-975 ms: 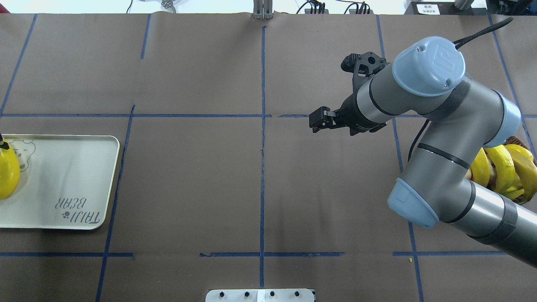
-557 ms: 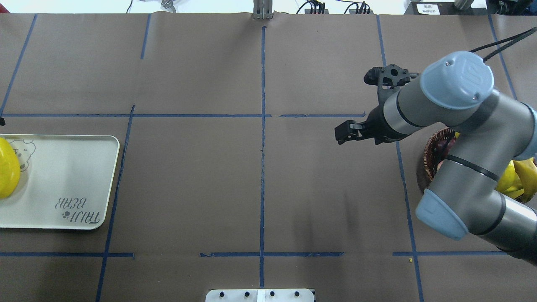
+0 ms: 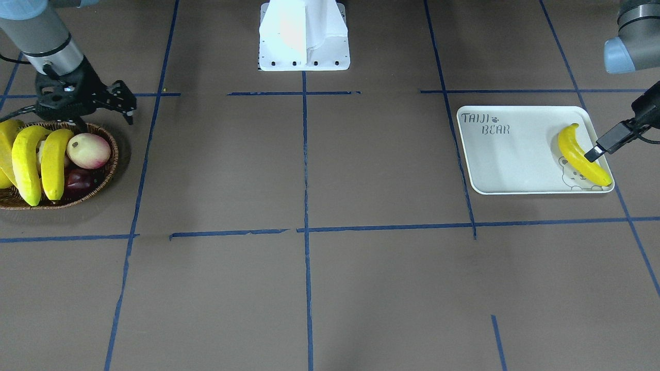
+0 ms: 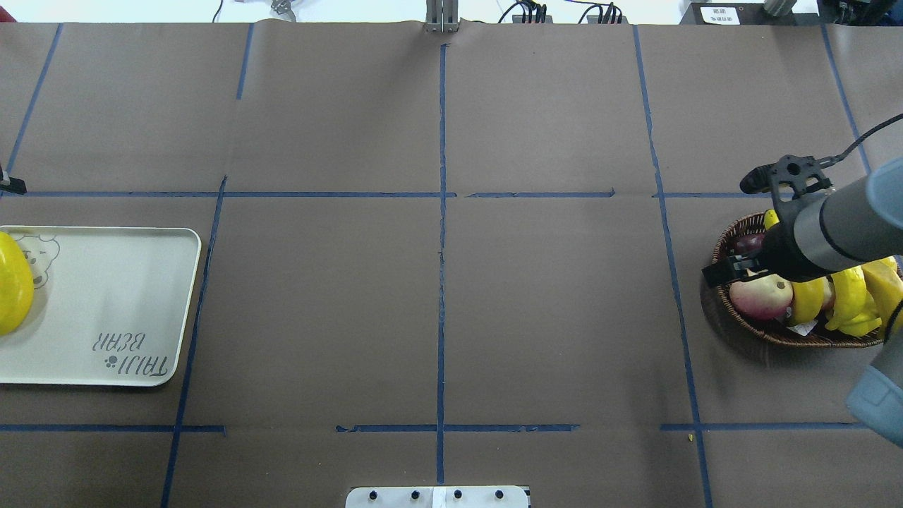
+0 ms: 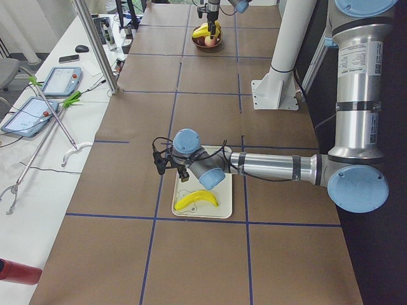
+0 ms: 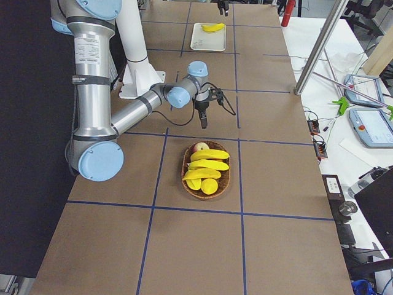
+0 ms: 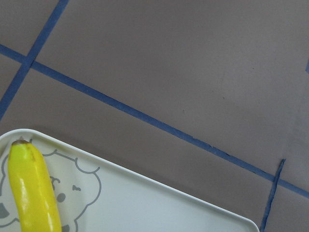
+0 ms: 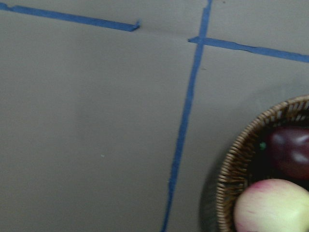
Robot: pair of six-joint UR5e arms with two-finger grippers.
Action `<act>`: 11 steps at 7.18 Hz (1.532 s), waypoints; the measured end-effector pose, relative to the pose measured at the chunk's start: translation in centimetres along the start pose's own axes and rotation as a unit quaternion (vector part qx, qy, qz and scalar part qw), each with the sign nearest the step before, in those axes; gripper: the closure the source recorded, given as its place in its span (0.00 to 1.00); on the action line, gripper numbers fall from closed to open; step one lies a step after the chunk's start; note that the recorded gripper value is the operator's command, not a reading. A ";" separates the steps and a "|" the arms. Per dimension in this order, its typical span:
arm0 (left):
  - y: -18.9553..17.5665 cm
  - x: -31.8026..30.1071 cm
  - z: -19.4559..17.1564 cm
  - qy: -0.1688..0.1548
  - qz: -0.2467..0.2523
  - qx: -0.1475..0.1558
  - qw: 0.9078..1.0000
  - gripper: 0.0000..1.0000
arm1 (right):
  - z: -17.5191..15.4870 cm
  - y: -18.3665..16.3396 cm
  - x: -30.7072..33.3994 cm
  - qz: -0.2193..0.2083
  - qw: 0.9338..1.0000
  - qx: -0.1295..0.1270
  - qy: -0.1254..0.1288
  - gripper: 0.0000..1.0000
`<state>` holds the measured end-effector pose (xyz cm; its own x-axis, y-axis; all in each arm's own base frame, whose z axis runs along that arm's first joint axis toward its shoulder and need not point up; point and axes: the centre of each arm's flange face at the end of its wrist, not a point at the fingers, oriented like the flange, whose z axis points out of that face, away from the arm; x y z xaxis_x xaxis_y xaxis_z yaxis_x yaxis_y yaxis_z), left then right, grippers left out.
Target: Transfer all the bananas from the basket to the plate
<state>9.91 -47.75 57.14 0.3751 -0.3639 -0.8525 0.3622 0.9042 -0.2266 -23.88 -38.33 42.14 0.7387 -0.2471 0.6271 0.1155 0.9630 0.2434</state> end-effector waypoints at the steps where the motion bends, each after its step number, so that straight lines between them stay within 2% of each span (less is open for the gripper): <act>1: 0.2 0.1 0.2 0.000 0.002 -0.002 1.000 0.00 | -0.3 1.8 4.3 -0.030 0.999 0.000 0.012 0.01; 3: 0.3 0.3 0.4 -0.001 0.004 -0.005 1.000 0.00 | -0.2 5.2 12.8 -0.085 0.996 -0.005 0.010 0.01; 5: 0.4 0.3 0.5 -0.001 0.005 -0.006 1.000 0.00 | 2.7 7.6 20.3 -0.107 0.994 0.008 -0.014 0.01; 8: 0.5 0.3 0.7 -0.002 0.005 -0.008 1.000 0.00 | 4.6 8.0 22.6 -0.074 0.997 0.025 -0.031 0.07; 10: 0.6 0.2 0.8 -0.002 0.005 -0.009 1.000 0.00 | 5.2 8.2 23.2 -0.060 0.998 0.020 -0.028 0.18; 11: 0.6 0.2 0.7 -0.002 0.006 -0.009 1.000 0.00 | 5.5 8.4 23.4 -0.058 0.998 0.017 -0.026 0.26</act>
<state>10.86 -47.47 57.14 0.3828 -0.3548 -0.8530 0.3431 0.9119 -0.2254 -9.29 -36.65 62.98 0.6867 -0.3624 0.6301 0.1742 0.9237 0.3413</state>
